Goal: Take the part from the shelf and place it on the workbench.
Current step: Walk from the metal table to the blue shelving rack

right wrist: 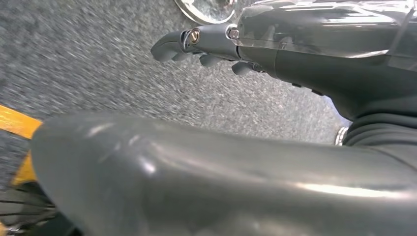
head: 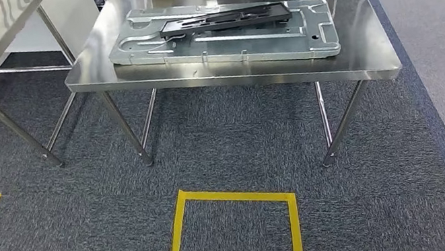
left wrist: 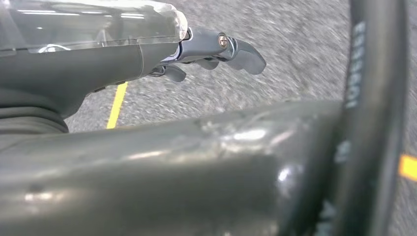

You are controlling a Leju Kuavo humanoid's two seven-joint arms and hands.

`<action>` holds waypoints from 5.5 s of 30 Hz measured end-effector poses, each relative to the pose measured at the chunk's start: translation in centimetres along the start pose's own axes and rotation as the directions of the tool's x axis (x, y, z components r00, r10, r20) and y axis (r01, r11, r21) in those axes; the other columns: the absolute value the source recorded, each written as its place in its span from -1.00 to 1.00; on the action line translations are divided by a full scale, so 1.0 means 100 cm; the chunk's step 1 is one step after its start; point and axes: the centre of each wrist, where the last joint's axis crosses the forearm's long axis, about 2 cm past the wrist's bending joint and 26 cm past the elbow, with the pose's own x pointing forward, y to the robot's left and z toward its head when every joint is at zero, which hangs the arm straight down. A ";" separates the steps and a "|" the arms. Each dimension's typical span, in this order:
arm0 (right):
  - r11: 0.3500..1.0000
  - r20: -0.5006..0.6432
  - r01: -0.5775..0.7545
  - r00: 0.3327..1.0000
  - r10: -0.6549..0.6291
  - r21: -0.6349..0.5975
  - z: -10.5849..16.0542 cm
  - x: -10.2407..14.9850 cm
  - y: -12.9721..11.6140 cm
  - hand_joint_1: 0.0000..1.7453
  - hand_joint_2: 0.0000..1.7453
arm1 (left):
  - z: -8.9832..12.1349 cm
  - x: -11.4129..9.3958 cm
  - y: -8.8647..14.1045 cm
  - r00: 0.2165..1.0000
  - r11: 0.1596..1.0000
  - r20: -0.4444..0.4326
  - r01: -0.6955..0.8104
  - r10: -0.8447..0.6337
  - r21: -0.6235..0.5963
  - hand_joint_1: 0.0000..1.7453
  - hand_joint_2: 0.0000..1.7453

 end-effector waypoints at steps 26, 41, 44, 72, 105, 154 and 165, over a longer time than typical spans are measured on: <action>0.996 0.014 0.026 1.000 -0.027 0.089 0.003 -0.002 0.009 -1.00 -1.00 | 0.009 0.002 -0.030 0.999 0.998 -0.022 -0.027 0.026 -0.053 -1.00 -1.00; 0.995 0.063 -0.065 0.996 0.060 0.077 -0.001 0.004 0.001 -1.00 -1.00 | 0.011 0.007 -0.041 0.999 0.990 0.026 0.025 -0.022 -0.138 -1.00 -1.00; 0.998 0.094 -0.038 0.995 0.033 0.053 -0.003 0.007 -0.005 -1.00 -1.00 | 0.011 0.009 -0.043 0.999 0.988 0.050 0.025 -0.018 -0.150 -1.00 -1.00; 0.995 -0.010 0.017 1.000 -0.016 0.095 0.002 -0.001 0.007 -1.00 -1.00 | 0.015 0.009 -0.051 0.998 0.991 0.054 -0.012 0.019 -0.135 -1.00 -1.00; 0.994 -0.031 -0.003 1.000 0.006 0.106 0.001 -0.004 0.005 -1.00 -1.00 | 0.011 0.010 -0.043 0.990 0.987 0.103 0.106 -0.093 -0.121 -1.00 -1.00; 0.991 0.034 -0.071 0.997 0.067 0.112 0.000 0.023 0.007 -1.00 -1.00 | 0.001 0.020 -0.024 0.973 0.968 0.104 0.218 -0.206 -0.127 -1.00 -1.00; 0.994 0.058 -0.053 0.997 0.048 0.095 0.000 0.018 0.007 -1.00 -1.00 | -0.003 0.024 -0.017 0.970 0.971 0.135 0.215 -0.201 -0.102 -1.00 -1.00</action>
